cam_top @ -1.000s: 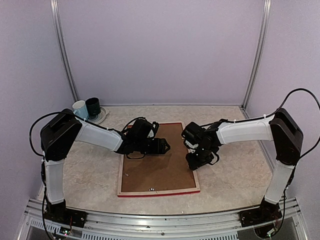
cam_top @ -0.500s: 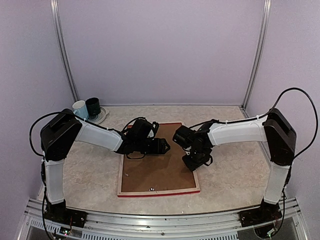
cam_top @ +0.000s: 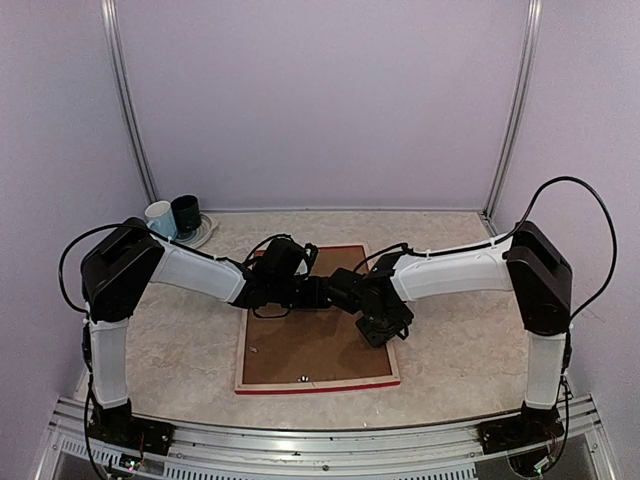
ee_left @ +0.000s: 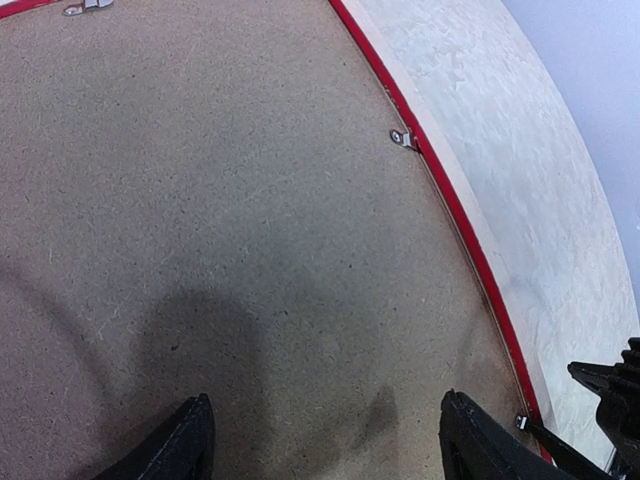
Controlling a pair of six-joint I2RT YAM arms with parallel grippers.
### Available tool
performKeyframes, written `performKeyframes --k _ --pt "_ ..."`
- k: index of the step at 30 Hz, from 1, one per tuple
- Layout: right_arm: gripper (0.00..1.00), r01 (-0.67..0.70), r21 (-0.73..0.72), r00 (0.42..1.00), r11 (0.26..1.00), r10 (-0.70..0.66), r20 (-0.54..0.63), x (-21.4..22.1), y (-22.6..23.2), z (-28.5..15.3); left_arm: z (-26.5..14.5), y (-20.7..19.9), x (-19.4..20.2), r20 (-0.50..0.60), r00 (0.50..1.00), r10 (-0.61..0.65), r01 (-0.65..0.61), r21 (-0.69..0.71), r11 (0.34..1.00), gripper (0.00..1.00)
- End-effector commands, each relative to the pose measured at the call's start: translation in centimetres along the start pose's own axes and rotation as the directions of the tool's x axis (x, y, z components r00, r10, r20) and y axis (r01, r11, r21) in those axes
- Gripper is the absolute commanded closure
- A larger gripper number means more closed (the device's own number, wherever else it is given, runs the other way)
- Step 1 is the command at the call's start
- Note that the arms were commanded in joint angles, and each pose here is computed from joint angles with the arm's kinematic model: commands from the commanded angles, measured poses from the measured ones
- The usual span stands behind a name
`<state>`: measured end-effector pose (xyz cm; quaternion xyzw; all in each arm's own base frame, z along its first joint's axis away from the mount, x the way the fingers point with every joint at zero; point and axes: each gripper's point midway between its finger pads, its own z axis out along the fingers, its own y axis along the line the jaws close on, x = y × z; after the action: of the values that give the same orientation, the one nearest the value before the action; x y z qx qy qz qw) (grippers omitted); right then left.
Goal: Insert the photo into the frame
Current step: Press the fastener onto the backboard.
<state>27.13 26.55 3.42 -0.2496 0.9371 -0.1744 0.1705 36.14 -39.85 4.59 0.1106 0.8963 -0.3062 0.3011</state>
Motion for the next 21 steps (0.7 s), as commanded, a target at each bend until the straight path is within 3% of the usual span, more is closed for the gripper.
performKeyframes --k 1,8,21 --pt "0.56 0.067 0.056 0.985 0.996 -0.057 -0.163 4.5 0.0 4.6 1.0 3.6 4.9 -0.139 0.989 -0.043 0.026 -0.118 0.993 0.24" --pt "0.56 0.025 -0.174 0.999 0.985 -0.029 -0.022 1.6 2.7 1.8 1.1 3.6 5.0 -0.141 0.989 -0.044 0.028 -0.114 0.993 0.23" --pt "0.55 0.027 -0.206 0.999 0.978 -0.033 -0.022 1.8 3.2 2.1 1.1 3.6 4.9 -0.141 0.989 -0.044 0.028 -0.115 0.993 0.24"
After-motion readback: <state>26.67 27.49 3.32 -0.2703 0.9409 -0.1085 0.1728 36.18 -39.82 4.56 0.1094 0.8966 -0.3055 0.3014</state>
